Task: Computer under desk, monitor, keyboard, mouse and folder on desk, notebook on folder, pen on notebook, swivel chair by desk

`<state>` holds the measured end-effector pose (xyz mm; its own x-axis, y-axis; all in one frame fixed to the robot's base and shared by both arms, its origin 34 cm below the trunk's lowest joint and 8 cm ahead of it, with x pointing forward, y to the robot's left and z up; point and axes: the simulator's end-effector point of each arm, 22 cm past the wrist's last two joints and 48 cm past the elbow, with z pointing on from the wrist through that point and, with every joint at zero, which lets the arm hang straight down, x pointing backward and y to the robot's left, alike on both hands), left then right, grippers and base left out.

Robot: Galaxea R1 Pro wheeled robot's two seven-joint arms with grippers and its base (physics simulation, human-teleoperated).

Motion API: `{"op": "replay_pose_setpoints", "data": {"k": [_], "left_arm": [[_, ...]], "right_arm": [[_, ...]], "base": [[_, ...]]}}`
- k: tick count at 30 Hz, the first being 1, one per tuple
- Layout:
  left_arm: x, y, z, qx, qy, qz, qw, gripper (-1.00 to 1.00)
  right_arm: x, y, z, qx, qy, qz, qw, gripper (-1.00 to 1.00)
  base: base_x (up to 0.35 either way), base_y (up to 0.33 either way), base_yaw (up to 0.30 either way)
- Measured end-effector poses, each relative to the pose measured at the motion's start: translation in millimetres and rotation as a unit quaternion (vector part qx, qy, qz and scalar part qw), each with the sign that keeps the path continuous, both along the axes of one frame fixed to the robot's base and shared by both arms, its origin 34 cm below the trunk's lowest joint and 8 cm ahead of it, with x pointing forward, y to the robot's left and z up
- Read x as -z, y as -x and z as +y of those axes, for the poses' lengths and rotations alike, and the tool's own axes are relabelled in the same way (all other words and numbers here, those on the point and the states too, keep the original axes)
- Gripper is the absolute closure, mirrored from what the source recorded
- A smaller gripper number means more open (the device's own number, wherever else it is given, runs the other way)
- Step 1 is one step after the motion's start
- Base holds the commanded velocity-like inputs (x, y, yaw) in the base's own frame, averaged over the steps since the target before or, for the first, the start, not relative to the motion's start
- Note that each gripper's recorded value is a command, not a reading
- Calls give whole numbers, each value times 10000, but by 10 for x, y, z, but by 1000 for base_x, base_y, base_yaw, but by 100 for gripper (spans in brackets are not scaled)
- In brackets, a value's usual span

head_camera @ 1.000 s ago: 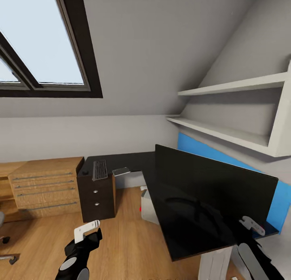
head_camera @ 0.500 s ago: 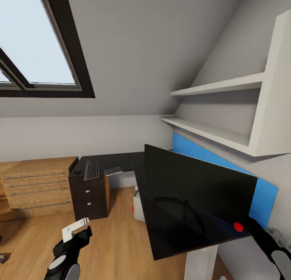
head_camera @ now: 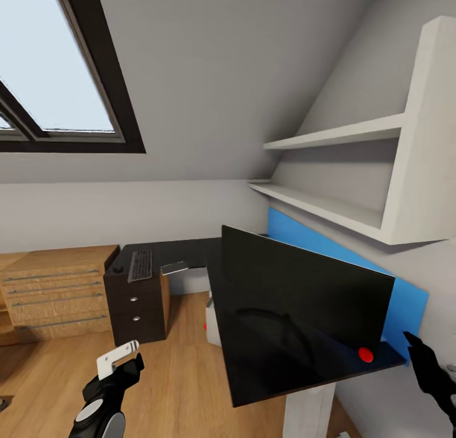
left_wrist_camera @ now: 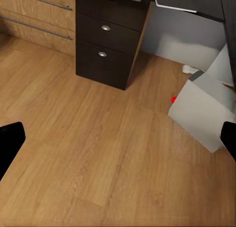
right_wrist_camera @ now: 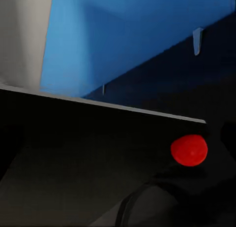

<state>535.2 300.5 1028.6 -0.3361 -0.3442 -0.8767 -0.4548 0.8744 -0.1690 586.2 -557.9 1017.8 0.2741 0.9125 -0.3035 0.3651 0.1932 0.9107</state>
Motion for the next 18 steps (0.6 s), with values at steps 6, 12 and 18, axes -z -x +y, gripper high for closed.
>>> {"op": "replay_pose_setpoints", "data": {"k": [6, 12, 18], "left_arm": [[19, 1, -18, 13, 29, 20, 10000, -100], [60, 4, -58, 47, 94, 63, 9999, -100], [66, 2, -56, 51, 92, 73, 9999, -100]], "right_arm": [[53, -70, 173, 24, 208, 54, 9998, -100], [145, -196, 580, -236, 181, 89, 9995, -100], [161, -211, 621, -264, 172, 86, 9995, -100]], "base": [[0, -266, 0], [-12, -49, 0], [-264, -206, 225]]}}
